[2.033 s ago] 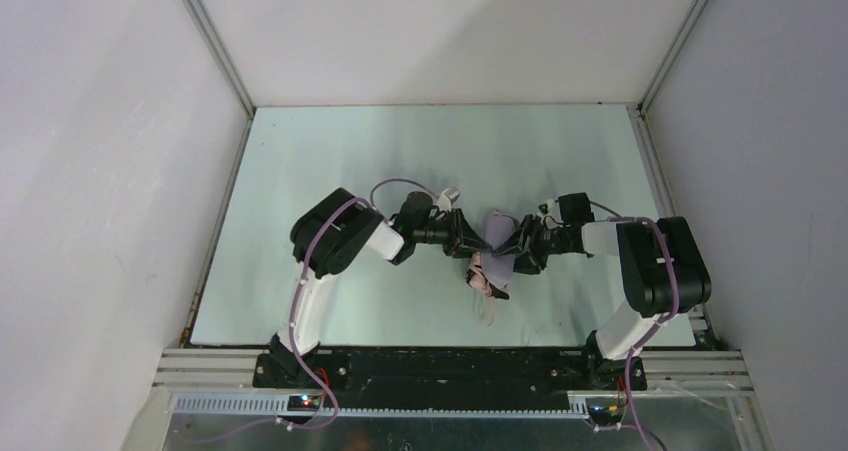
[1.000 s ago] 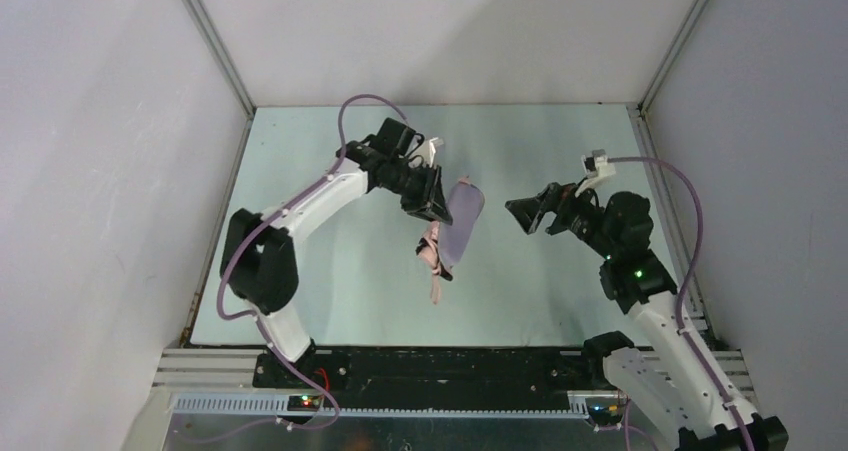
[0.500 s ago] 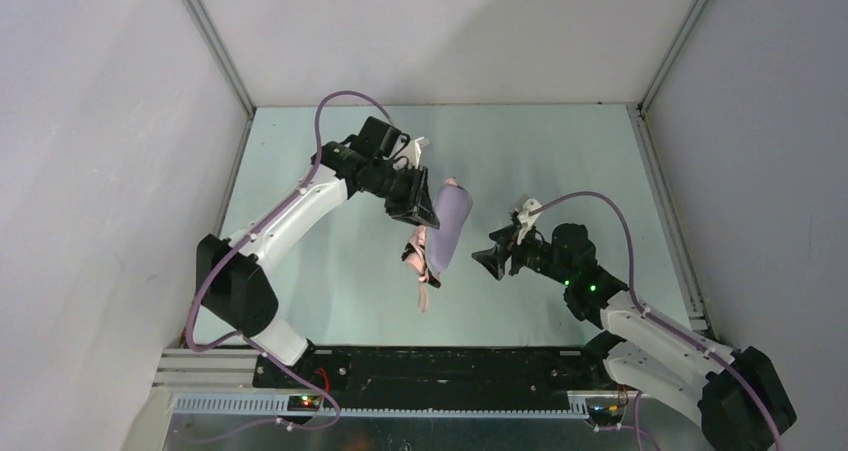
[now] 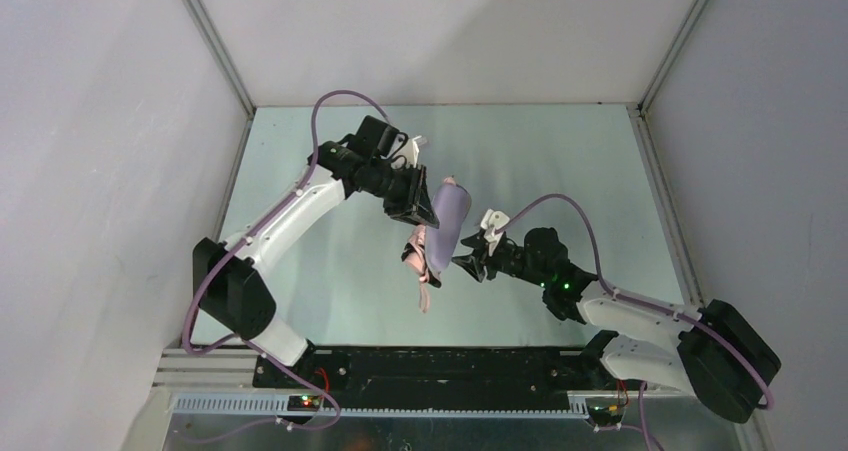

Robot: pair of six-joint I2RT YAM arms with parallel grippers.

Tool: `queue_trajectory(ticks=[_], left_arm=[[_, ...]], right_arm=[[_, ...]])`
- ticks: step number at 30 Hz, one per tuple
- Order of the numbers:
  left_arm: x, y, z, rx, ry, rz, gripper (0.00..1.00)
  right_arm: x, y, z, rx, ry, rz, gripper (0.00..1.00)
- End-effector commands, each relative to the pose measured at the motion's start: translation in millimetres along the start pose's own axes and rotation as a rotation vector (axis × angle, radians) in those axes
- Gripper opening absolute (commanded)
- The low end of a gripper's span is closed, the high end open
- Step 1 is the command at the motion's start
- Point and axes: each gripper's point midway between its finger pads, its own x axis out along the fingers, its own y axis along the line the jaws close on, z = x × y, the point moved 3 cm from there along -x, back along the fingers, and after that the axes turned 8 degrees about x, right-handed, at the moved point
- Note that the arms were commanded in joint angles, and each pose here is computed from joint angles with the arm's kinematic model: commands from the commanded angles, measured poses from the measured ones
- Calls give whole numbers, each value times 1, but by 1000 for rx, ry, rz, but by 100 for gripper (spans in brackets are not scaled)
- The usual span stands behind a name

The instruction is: Put away the umbrella

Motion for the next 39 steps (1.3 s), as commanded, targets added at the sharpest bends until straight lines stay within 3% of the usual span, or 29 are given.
queue_trajectory(ticks=[1, 8, 10, 13, 14, 16, 26, 39], left_arm=[[-28, -31, 11, 45, -92, -81, 0], [-26, -31, 10, 42, -82, -90, 0], [-25, -30, 10, 42, -80, -89, 0], [-24, -28, 9, 49, -69, -77, 0], [-23, -27, 8, 54, -64, -75, 0], [-22, -28, 3, 82, -39, -61, 0], [12, -23, -57, 335, 235, 83, 0], [62, 14, -89, 456, 480, 178, 0]], right_arm=[[13, 1, 43, -88, -139, 7, 48], [24, 6, 48, -112, -150, 48, 42], [24, 7, 49, -117, -149, 53, 35], [22, 7, 51, -127, -144, 51, 16], [21, 5, 48, -126, -131, 37, 5], [18, -3, 46, -123, -114, -8, 0], [-5, -57, 35, -220, -27, -153, 0], [-19, -91, 47, -541, 24, -351, 0]])
